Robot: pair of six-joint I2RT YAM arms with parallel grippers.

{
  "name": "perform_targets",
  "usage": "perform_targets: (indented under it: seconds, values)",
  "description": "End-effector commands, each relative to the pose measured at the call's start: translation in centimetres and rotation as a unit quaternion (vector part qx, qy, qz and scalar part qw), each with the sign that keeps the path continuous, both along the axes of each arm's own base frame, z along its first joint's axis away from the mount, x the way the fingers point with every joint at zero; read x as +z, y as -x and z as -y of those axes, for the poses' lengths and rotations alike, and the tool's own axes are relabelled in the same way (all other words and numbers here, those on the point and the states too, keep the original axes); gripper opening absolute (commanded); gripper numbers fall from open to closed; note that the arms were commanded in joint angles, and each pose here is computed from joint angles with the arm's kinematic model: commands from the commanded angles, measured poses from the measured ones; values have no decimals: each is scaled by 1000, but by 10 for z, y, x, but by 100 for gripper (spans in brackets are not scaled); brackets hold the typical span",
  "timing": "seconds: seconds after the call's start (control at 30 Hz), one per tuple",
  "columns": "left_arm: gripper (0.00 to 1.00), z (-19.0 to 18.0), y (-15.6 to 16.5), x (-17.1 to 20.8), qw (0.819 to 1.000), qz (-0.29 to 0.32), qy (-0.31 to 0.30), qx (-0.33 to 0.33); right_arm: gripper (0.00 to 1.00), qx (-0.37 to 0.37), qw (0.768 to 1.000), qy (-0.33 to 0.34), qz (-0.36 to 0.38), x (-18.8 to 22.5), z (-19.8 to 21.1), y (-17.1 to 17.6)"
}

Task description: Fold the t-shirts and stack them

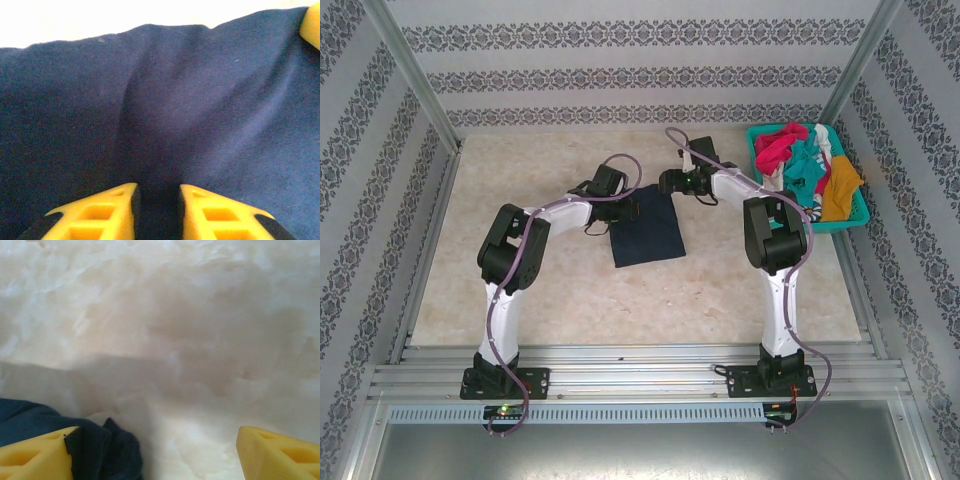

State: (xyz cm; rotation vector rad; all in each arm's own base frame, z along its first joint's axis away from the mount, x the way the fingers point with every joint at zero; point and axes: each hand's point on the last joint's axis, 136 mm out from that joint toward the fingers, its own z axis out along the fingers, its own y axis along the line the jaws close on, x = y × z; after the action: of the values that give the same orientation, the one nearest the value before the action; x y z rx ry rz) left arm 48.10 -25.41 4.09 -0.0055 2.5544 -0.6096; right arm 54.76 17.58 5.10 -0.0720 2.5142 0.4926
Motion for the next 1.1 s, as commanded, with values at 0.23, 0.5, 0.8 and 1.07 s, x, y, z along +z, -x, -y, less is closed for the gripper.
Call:
perform_targets:
  seconds: [0.23,0.5,0.8,1.07]
  values:
    - [35,-14,15,-25,999,-43,-8,5,81,29,996,-22,83,68,-16,25]
    - [45,-16,17,-22,999,-39,-6,1,73,-5,1000,10,2,-8,-8,53]
    - [63,-12,16,10,1000,-8,16,-12,49,-19,1000,12,-10,-8,-1,52]
    - [99,-22,23,83,998,62,-1,-11,75,-46,997,-39,56,39,9,64]
